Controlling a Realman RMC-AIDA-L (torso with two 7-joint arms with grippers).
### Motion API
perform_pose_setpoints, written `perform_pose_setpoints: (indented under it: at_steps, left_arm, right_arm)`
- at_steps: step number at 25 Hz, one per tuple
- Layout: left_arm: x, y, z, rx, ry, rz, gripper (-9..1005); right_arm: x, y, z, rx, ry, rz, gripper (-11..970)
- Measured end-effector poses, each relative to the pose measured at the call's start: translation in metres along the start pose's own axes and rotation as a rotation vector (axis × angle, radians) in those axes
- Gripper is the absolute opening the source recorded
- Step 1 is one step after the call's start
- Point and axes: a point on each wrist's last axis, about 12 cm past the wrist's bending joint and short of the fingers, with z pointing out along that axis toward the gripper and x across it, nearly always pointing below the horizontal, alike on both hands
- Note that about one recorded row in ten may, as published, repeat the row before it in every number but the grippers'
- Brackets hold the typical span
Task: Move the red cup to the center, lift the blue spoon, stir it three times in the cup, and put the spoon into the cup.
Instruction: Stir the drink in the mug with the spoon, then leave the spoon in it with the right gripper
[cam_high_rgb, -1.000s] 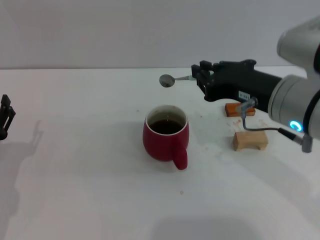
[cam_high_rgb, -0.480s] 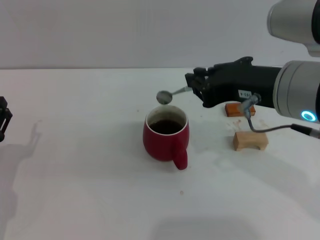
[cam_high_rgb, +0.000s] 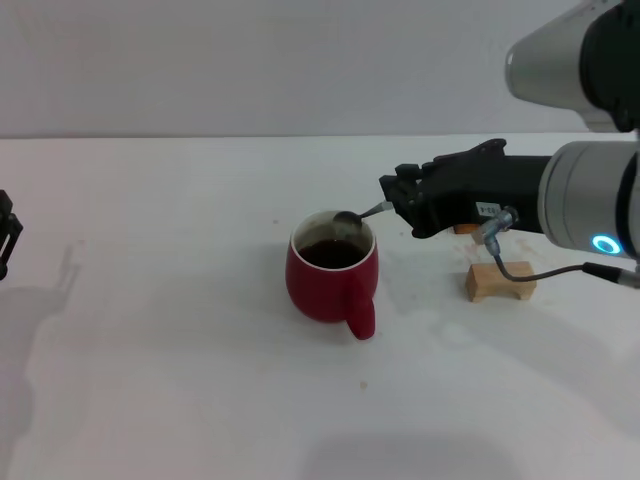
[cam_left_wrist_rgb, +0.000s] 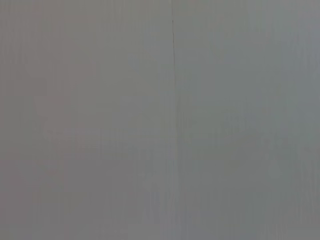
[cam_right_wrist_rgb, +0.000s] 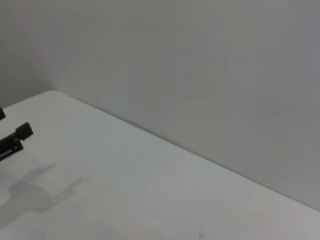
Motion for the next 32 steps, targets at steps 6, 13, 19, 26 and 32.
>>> perform_pose_setpoints:
  at_steps: [6, 13, 19, 26, 32]
  left_arm:
    - [-0.001, 0.001, 0.002, -0.007, -0.005, -0.001, 846]
    - [-0.001, 0.002, 0.002, -0.010, -0.006, 0.001, 846]
    - [-0.001, 0.002, 0.002, -0.012, -0.005, 0.003, 846]
    - [0.000, 0.004, 0.000, -0.015, 0.001, 0.008, 846]
    - [0.000, 0.005, -0.001, -0.016, 0.004, 0.009, 846]
  right_arm:
    - [0.001, 0.000, 0.016, -0.017, 0.036, -0.011, 122]
    - [0.002, 0.005, 0.037, -0.048, 0.070, -0.033, 123]
    - [0.002, 0.006, 0.050, -0.056, 0.080, -0.044, 123]
    - [0.001, 0.002, 0.059, -0.048, 0.080, -0.042, 122]
    - [0.003, -0.008, 0.061, -0.024, 0.088, -0.020, 122]
